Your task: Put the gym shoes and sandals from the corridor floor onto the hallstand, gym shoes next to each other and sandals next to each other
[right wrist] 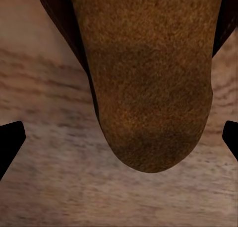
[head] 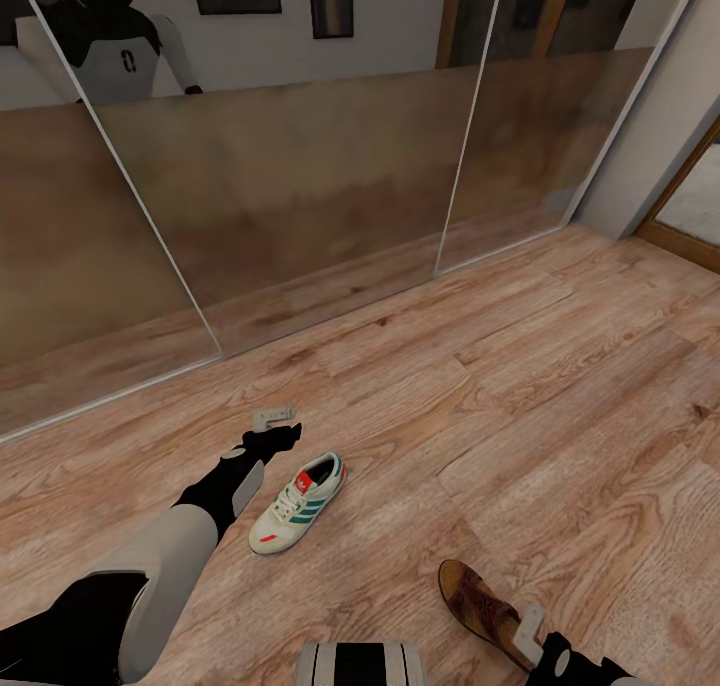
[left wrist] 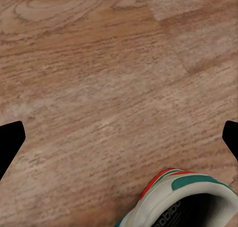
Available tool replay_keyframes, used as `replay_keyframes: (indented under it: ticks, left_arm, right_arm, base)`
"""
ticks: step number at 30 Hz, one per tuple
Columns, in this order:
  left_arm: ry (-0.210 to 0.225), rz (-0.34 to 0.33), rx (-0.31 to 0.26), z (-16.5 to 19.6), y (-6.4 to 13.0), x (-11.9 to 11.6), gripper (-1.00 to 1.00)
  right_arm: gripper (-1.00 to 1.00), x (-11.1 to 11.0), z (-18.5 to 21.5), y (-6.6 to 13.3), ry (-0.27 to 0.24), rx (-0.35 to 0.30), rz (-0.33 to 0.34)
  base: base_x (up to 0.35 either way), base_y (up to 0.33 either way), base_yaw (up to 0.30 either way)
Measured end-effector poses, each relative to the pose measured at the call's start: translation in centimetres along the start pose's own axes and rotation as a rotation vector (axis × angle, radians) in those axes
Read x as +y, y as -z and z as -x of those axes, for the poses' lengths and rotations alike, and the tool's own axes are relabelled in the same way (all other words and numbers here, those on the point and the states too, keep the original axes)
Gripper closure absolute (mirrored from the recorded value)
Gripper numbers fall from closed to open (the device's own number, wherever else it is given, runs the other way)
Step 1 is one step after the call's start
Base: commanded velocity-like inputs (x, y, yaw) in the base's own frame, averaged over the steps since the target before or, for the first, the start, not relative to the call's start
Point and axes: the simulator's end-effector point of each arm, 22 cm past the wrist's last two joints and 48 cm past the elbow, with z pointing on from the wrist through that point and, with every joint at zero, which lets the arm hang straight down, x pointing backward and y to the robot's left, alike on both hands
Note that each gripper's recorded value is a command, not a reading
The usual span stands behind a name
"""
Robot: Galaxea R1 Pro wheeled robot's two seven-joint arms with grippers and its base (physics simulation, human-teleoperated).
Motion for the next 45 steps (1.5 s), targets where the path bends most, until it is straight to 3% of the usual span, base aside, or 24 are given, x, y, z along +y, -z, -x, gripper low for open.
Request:
replay_keyframes:
  ticks: [28,45]
  left_arm:
    - [0.001,0.003,0.016,-1.1,-0.5,0.2,-1.0]
    - [0.001,0.003,0.016,-1.1,-0.5,0.2,-1.0]
  right_arm:
    - [-1.0,-0.5,-1.4,-0.4,-0.001,0.024,-0.002]
    - [-1.0,-2.5,-1.4,-0.3,-0.002,0.024,-0.093]
  base:
    - [0.0,0.0,0.0]
    - [0.0,0.0,0.0]
